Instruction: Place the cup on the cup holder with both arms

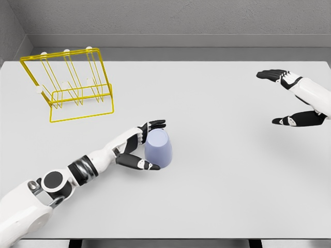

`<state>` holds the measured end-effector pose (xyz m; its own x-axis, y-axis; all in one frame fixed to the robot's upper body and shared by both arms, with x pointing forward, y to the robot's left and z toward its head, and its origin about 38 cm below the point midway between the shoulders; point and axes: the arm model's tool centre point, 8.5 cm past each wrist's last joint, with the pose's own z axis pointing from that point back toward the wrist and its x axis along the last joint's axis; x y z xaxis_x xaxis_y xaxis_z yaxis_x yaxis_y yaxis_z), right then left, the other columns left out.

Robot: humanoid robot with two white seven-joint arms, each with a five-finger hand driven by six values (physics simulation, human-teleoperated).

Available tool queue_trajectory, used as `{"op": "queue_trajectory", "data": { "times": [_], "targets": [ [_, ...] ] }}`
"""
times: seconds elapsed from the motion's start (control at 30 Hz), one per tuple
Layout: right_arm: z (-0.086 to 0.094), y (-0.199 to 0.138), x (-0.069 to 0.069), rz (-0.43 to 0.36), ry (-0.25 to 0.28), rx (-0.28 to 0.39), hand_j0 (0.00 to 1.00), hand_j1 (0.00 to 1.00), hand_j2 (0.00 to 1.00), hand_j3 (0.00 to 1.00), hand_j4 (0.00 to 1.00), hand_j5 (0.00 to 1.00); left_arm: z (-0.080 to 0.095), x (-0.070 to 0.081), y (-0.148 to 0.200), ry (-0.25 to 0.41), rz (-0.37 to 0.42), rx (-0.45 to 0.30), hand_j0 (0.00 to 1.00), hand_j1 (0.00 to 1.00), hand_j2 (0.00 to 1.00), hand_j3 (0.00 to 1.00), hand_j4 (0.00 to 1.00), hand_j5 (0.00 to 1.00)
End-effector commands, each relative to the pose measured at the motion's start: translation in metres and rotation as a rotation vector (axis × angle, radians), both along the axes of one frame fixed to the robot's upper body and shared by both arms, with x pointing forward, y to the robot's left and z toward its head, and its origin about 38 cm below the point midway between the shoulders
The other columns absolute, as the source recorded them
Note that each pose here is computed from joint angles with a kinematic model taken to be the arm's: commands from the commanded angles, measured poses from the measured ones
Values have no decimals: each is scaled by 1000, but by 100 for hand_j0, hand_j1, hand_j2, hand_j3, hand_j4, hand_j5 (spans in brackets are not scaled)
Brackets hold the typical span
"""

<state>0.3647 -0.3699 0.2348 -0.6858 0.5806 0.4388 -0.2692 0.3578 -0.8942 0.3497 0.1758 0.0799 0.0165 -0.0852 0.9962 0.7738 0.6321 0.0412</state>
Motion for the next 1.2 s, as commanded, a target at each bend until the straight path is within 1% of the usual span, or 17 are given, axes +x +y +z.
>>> {"op": "queue_trajectory", "data": {
  "times": [0.0, 0.07, 0.13, 0.17, 0.2, 0.23, 0.27, 0.3, 0.33, 0.37, 0.43, 0.57, 0.73, 0.83, 0.97, 1.17],
  "targets": [
    [1, 0, 0, 0, 1, 8, 100, 100, 100, 100, 100, 100, 1, 1, -1, 1, 0, -2, 100, 100, 100, 100, 100, 100],
    [1, 1, 0, 3, -2, 10, 100, 100, 100, 100, 100, 100, 1, 1, 0, 2, 1, -4, 100, 100, 100, 100, 100, 100],
    [2, 1, 0, 4, -3, 10, 100, 100, 100, 100, 100, 100, 1, 1, -1, 0, 0, -6, 94, 94, 94, 94, 94, 94],
    [1, 2, 0, 4, -3, 13, 100, 100, 100, 100, 100, 100, 1, 1, -1, 0, -1, -5, 88, 88, 88, 88, 88, 88],
    [0, 3, 0, 5, -4, 19, 100, 100, 100, 100, 100, 100, 2, 1, -1, -1, 0, -7, 87, 87, 87, 87, 87, 87],
    [0, 4, 0, 6, -4, 21, 100, 100, 100, 100, 100, 100, 2, 1, -2, -4, -1, -10, 76, 76, 76, 76, 76, 76],
    [0, 4, 0, 6, -4, 21, 100, 100, 100, 100, 100, 100, 2, 1, -6, -3, -4, -21, 73, 73, 73, 73, 73, 73],
    [0, 4, 0, 6, -4, 21, 100, 100, 100, 100, 100, 100, 2, 1, -7, -3, -4, -22, 66, 66, 66, 66, 66, 66],
    [1, 4, 0, 7, -5, 21, 100, 100, 100, 100, 100, 100, 3, 1, -7, -4, -5, -25, 65, 65, 65, 65, 65, 65],
    [0, 4, 0, 6, -4, 21, 100, 100, 100, 100, 100, 100, 3, 1, -7, -6, -5, -26, 60, 60, 60, 60, 60, 60],
    [0, 4, 0, 6, -4, 21, 100, 100, 100, 100, 100, 100, 3, 1, -7, -7, -4, -28, 58, 58, 58, 58, 58, 58],
    [1, 4, 0, 7, -5, 22, 100, 100, 100, 100, 100, 100, 3, 1, -7, -8, -2, -32, 58, 58, 58, 58, 58, 58],
    [0, 4, 0, 7, -4, 22, 100, 100, 100, 100, 100, 100, 12, 3, -7, -22, -2, -48, 59, 59, 59, 59, 59, 59],
    [0, 4, 0, 6, -4, 22, 100, 100, 100, 100, 100, 100, 27, 5, -2, -57, 4, -63, 59, 59, 59, 59, 59, 59],
    [0, 3, 0, 5, -3, 21, 100, 100, 100, 100, 100, 100, 43, 11, 17, -102, 29, -45, 60, 60, 60, 60, 60, 60],
    [0, 3, 0, 5, -3, 21, 100, 100, 100, 100, 100, 100, 60, 13, 34, -142, 43, -25, 60, 60, 60, 60, 60, 60]
  ]
}}
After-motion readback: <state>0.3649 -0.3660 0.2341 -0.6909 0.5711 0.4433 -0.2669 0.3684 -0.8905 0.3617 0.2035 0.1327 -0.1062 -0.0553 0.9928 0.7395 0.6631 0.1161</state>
